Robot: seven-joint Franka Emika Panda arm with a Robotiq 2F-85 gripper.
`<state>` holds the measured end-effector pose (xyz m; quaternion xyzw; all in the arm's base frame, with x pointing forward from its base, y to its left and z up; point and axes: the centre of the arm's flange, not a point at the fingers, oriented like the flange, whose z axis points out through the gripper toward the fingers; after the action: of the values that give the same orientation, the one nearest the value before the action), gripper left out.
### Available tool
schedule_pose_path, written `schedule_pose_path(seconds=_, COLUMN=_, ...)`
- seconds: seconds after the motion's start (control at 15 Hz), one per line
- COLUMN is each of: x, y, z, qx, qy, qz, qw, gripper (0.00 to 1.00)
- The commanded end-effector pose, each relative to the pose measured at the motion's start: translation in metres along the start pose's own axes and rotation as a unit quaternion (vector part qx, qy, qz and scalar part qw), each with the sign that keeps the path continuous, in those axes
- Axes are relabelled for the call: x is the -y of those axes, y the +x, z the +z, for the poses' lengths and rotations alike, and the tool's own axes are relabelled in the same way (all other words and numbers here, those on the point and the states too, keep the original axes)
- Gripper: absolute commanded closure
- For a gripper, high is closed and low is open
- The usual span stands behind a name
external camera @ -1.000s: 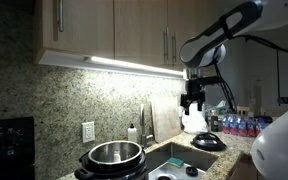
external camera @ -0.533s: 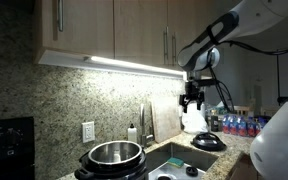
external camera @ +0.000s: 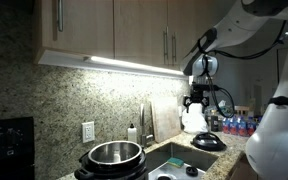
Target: Pick up the lid and close the rice cooker
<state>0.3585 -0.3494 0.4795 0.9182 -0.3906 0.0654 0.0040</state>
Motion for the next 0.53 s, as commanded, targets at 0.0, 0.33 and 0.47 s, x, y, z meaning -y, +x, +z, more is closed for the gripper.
schedule_pose_path(seconds=0.0, x=-0.009, y=0.0335, z=0.0046, qx=-0.006, qy=0.027, qz=0.096, qw=0.995, gripper=0.0)
schedule_pose_path(seconds=0.33, x=-0.0119, y=0.0289, z=0.0103, qx=0.001, qy=0.043, qz=0.135, qw=0.9898, gripper=0.0)
schedule_pose_path(seconds=0.47, x=-0.0117, y=0.0294, z=0.0116, qx=0.002, qy=0.045, qz=0.146, qw=0.9882, gripper=0.0)
